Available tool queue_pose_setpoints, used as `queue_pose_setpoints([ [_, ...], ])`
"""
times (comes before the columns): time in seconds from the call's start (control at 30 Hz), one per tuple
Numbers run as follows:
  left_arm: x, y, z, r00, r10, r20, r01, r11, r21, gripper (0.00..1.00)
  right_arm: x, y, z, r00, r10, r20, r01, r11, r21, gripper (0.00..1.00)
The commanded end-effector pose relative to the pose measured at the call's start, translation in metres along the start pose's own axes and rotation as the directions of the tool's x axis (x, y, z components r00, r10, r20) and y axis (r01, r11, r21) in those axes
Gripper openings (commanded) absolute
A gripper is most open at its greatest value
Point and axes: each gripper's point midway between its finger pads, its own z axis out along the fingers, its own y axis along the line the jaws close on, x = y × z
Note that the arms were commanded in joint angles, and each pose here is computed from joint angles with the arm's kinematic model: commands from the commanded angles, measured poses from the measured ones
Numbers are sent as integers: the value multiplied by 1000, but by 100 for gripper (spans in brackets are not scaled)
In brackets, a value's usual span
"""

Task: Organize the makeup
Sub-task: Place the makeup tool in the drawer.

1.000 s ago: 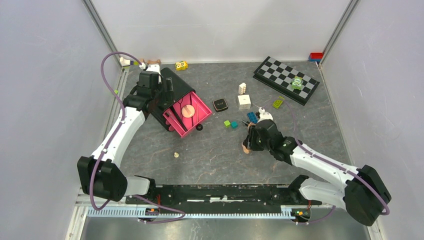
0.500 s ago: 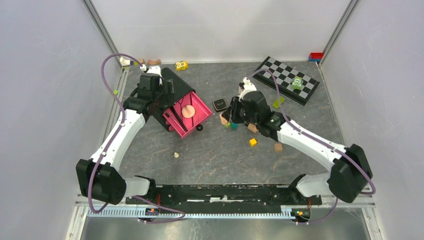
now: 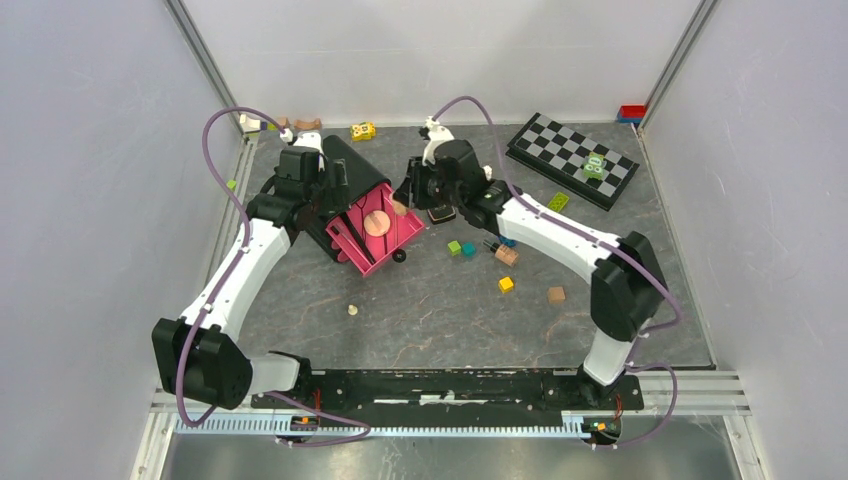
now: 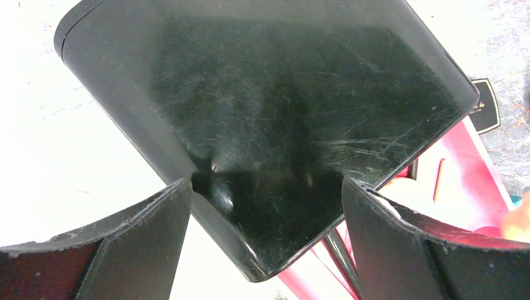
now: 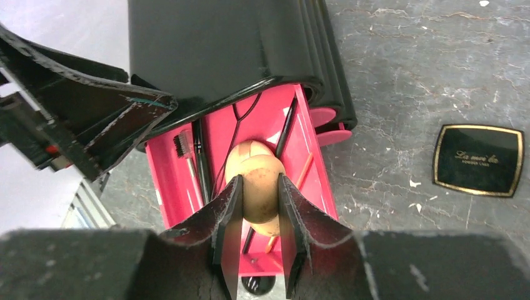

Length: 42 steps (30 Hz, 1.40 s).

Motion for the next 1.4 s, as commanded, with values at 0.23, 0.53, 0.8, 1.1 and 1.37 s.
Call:
queue_pose_setpoints([
  [0.23, 7, 5, 1, 999, 41, -21, -41, 999, -25, 95, 13, -9, 26, 996, -74, -49, 79, 992, 99, 34],
  [0.53, 7, 4, 2, 999, 40, -21, -41, 999, -20, 95, 20, -29, 23, 994, -84, -66, 96, 974, 207, 38],
  [0.8, 7, 4, 1, 999, 40, -21, -41, 999, -18, 95, 21, -28, 24, 993, -86, -79, 100, 974, 202, 51],
  [1.1, 8, 4, 2, 999, 41, -24, -42, 999, -18, 95, 6, -14, 19, 994, -100, -48, 106, 981, 162, 56],
  [1.37, 8, 4, 3, 999, 43, -26, -44, 999, -21, 95, -18, 6, -2, 992, -122, 24, 119, 988, 101, 58],
])
